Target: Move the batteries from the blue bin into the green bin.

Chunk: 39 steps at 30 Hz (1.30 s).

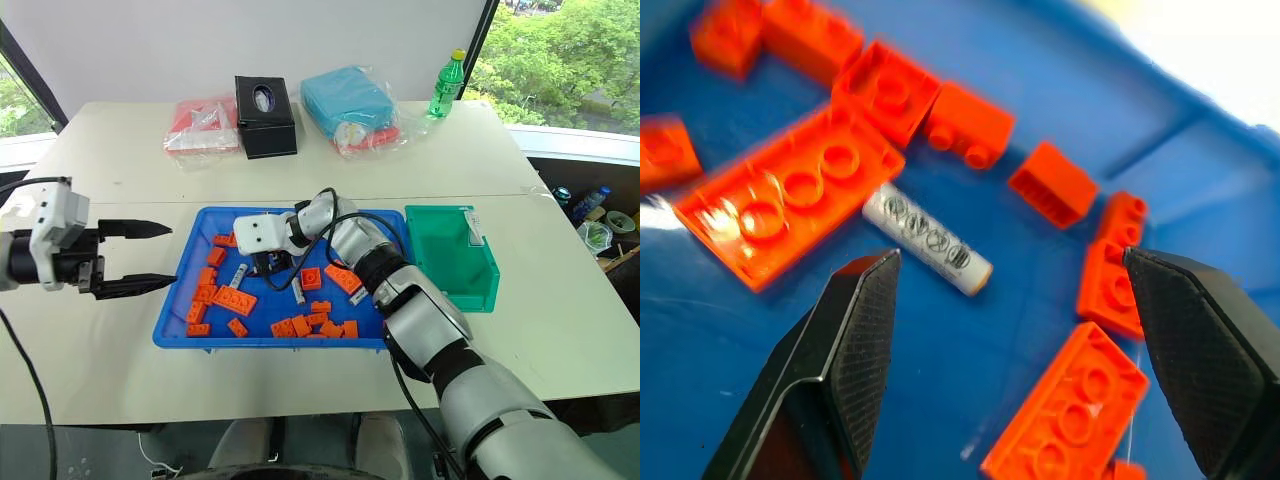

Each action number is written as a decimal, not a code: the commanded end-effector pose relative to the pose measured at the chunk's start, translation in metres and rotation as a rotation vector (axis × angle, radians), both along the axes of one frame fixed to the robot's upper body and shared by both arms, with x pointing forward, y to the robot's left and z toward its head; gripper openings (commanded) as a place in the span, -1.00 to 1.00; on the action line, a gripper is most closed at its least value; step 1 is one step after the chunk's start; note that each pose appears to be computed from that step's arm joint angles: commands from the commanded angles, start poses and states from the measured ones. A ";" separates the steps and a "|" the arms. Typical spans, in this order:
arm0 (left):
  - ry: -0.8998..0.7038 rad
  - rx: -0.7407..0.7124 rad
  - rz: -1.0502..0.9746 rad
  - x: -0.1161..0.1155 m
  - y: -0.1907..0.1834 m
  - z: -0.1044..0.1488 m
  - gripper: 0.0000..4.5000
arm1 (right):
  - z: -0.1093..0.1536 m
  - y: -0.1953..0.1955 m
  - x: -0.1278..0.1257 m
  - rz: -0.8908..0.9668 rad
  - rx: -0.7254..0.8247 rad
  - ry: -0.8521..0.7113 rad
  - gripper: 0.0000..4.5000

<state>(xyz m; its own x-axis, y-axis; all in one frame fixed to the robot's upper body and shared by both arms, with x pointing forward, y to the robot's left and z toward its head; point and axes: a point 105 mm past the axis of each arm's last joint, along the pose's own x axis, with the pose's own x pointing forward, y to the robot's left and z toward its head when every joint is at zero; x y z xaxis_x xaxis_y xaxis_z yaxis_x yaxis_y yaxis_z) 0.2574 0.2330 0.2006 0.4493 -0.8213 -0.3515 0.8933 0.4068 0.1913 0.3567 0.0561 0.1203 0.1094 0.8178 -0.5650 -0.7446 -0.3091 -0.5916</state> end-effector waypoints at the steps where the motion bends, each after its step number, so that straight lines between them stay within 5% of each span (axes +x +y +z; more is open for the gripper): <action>1: -0.069 0.005 0.018 -0.007 0.001 0.019 1.00 | 0.007 0.007 0.000 0.061 0.009 -0.117 0.62; 20: -0.085 0.003 0.052 -0.008 -0.002 0.024 1.00 | -0.016 0.021 -0.012 0.107 -0.020 -0.079 0.62; 24: -0.091 0.000 0.050 -0.006 -0.003 0.026 1.00 | -0.022 0.019 -0.015 0.119 -0.037 -0.053 0.02; 28: -0.095 -0.004 0.044 -0.003 -0.005 0.027 1.00 | -0.026 0.013 -0.013 0.097 -0.046 -0.024 -0.91; 39: -0.067 -0.057 0.000 0.007 -0.018 0.022 1.00 | 0.001 -0.021 0.007 -0.069 0.126 0.038 -0.91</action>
<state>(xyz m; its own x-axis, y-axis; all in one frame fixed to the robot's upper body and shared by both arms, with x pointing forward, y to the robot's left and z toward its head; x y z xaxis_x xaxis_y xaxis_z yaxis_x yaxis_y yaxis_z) 0.2635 0.2193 0.2179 0.4752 -0.8282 -0.2972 0.8779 0.4233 0.2240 0.3563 0.0363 0.0951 0.1058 0.8243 -0.5561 -0.7807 -0.2776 -0.5599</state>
